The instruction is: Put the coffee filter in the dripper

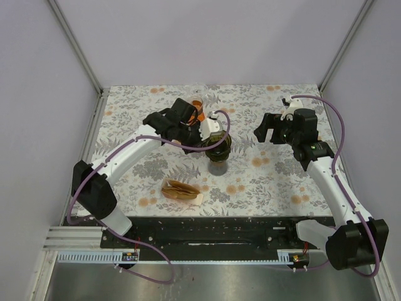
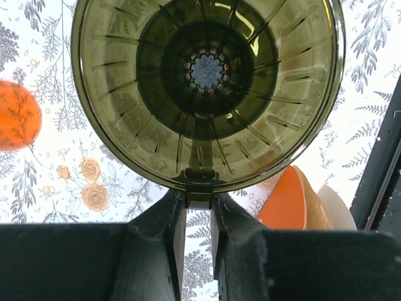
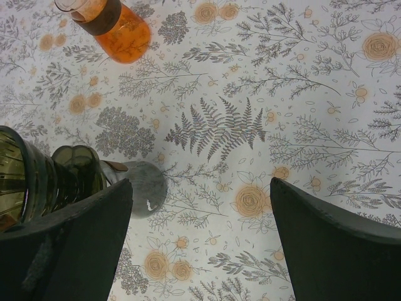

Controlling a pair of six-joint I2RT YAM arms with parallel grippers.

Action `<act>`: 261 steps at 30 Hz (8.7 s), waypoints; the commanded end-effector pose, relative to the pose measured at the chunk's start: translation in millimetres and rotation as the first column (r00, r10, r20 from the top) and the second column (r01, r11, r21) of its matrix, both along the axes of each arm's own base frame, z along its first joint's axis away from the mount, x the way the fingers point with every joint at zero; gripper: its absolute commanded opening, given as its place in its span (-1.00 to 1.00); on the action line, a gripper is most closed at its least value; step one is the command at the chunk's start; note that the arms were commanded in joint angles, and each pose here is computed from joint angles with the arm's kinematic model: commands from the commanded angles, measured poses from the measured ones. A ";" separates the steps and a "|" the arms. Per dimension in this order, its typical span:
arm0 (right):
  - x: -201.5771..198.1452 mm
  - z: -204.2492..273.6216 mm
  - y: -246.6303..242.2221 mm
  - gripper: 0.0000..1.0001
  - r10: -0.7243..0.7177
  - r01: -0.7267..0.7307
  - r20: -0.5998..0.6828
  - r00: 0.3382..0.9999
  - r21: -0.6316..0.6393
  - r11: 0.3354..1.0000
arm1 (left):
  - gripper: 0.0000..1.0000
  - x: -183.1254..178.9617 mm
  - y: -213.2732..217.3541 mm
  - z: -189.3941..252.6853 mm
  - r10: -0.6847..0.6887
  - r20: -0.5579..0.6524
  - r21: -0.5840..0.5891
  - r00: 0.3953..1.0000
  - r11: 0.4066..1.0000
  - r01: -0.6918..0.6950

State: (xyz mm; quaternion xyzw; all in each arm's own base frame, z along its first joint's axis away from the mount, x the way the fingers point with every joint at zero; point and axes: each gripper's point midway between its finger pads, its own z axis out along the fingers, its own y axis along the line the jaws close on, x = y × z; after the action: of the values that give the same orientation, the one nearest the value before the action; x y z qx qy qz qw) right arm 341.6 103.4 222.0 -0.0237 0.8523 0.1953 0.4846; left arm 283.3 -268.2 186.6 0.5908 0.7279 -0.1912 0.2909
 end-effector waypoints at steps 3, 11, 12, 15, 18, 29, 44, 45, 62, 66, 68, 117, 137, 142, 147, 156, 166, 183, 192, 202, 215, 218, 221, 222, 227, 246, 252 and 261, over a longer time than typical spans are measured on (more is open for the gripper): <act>-0.6 9.4 -1.3 0.97 -0.004 0.005 0.042 0.999 -0.012 1.000 | -1.00 10.2 -9.9 18.0 0.013 0.063 -0.027 0.998 1.000 -0.012; 1.5 6.0 0.1 0.97 0.001 -0.001 0.032 0.999 -0.011 1.000 | -0.85 11.9 -13.1 19.4 0.012 0.060 -0.035 0.998 0.999 -0.010; 1.4 6.5 0.0 0.96 0.001 -0.001 0.034 0.999 -0.010 1.000 | -0.86 12.4 -14.9 21.1 0.014 0.062 -0.038 0.998 0.999 -0.011; 1.0 6.3 0.0 0.97 0.001 -0.001 0.034 0.999 -0.010 1.000 | -0.89 16.6 -18.7 22.3 0.026 0.060 -0.040 0.998 0.999 -0.023; 0.6 7.5 -0.3 0.97 0.000 0.000 0.038 0.999 -0.010 1.000 | -0.88 18.4 -21.1 22.5 0.027 0.051 -0.036 0.998 0.999 -0.025; 0.9 6.9 -0.6 0.98 -0.001 0.001 0.038 0.999 -0.013 1.000 | -0.29 19.9 -20.7 25.6 0.036 0.056 -0.015 0.998 0.999 -0.035; -15.5 25.5 27.0 0.86 0.167 -0.170 0.103 0.981 0.022 0.985 | 0.66 0.4 4.6 83.1 0.101 0.107 -0.085 0.989 0.992 -0.092; -21.6 32.1 38.1 0.82 0.224 -0.229 0.138 0.965 0.021 0.973 | 0.67 -3.2 13.1 86.4 0.114 0.107 -0.086 0.988 0.991 -0.105; -123.1 4.1 264.6 0.28 0.813 -0.730 0.018 0.582 -0.430 0.532 | 0.82 -15.0 158.7 38.3 0.508 0.046 -0.057 0.860 0.861 -0.505; -127.7 -18.5 282.3 0.20 0.842 -0.779 -0.029 0.538 -0.400 0.484 | 0.82 -4.6 178.3 29.3 0.580 0.070 -0.043 0.811 0.814 -0.579; -132.6 -27.0 288.1 0.18 0.855 -0.797 -0.036 0.518 -0.383 0.467 | 0.83 -1.4 183.9 26.3 0.605 0.071 -0.039 0.793 0.796 -0.604; -154.3 -68.1 306.8 -1.00 0.821 -0.833 -0.191 0.537 -0.271 0.482 | 0.82 -1.1 190.4 29.0 0.620 0.067 -0.048 0.782 0.785 -0.618; -132.9 -74.1 318.7 -1.00 0.783 -0.789 -0.181 0.595 -0.316 0.527 | 0.77 -24.7 163.2 19.1 0.486 -0.078 -0.069 0.870 0.868 -0.491; -124.6 -88.5 320.3 -1.00 0.751 -0.766 -0.205 0.627 -0.336 0.548 | 0.66 -49.9 153.1 8.1 0.400 -0.179 -0.066 0.899 0.907 -0.417; -124.9 -98.3 325.5 -1.00 0.747 -0.767 -0.210 0.631 -0.313 0.561 | 0.63 -62.7 147.9 -11.0 0.376 -0.288 -0.044 0.881 0.914 -0.404; -124.0 -99.8 325.8 -0.86 0.743 -0.758 -0.190 0.642 -0.306 0.576 | 0.26 -50.9 133.1 -36.8 0.388 -0.448 -0.025 0.805 0.895 -0.446; -124.6 -83.3 322.2 -0.56 0.739 -0.741 -0.141 0.659 -0.292 0.605 | 0.02 -57.8 131.4 -47.9 0.375 -0.487 -0.015 0.789 0.899 -0.437; -134.2 -73.7 320.2 -0.90 0.747 -0.749 -0.117 0.654 -0.241 0.617 | -0.22 -58.4 130.3 -49.3 0.373 -0.501 -0.014 0.781 0.899 -0.439; -135.0 -43.8 310.0 -1.00 0.744 -0.735 -0.074 0.664 -0.249 0.631 | -0.17 -53.7 131.8 -39.8 0.380 -0.464 -0.027 0.800 0.897 -0.442; -144.2 2.0 285.5 -1.00 0.734 -0.715 -0.024 0.679 -0.249 0.654 | 0.18 -46.8 135.4 -22.7 0.394 -0.401 -0.040 0.827 0.894 -0.445; -118.2 120.8 241.2 -1.00 0.480 -0.453 0.169 0.861 -0.174 0.874 | 0.60 -4.6 135.2 102.5 0.466 -0.137 -0.227 0.874 0.844 -0.486; -99.7 143.0 223.9 -1.00 0.349 -0.312 0.203 0.915 -0.192 0.930 | 0.60 -2.3 129.5 134.1 0.475 -0.075 -0.262 0.877 0.839 -0.477; -83.2 167.2 212.6 -1.00 0.233 -0.190 0.263 0.936 -0.177 0.966 | 0.64 -2.4 113.3 164.0 0.482 0.039 -0.277 0.875 0.847 -0.454; -78.7 172.7 209.8 -1.00 0.201 -0.158 0.279 0.939 -0.170 0.973 | 0.71 -4.3 103.2 170.8 0.476 0.074 -0.280 0.877 0.854 -0.440; -59.3 193.2 207.8 -1.00 0.098 -0.062 0.352 0.931 -0.113 0.992 | 0.98 -13.5 55.9 216.9 0.462 0.154 -0.409 0.874 0.835 -0.369; -51.4 200.9 195.8 -1.00 -0.004 0.014 0.382 0.924 -0.021 1.000 | 0.56 31.2 22.1 227.0 0.645 0.279 -0.467 0.712 0.739 -0.486; -50.3 198.3 195.4 -1.00 0.003 -0.002 0.371 0.929 -0.002 1.000 | 0.24 26.9 13.8 226.3 0.625 0.245 -0.486 0.741 0.741 -0.464; -50.7 201.6 200.5 -1.00 0.017 -0.042 0.367 0.930 0.060 0.997 | 0.32 26.5 0.6 209.6 0.590 0.210 -0.461 0.779 0.763 -0.453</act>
State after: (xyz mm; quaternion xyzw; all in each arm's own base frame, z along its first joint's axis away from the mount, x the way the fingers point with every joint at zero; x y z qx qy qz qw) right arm 294.1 305.0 397.8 -0.0804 0.7616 0.1758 0.6185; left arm 303.6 -257.0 392.0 0.3259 0.7564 -0.1170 0.5549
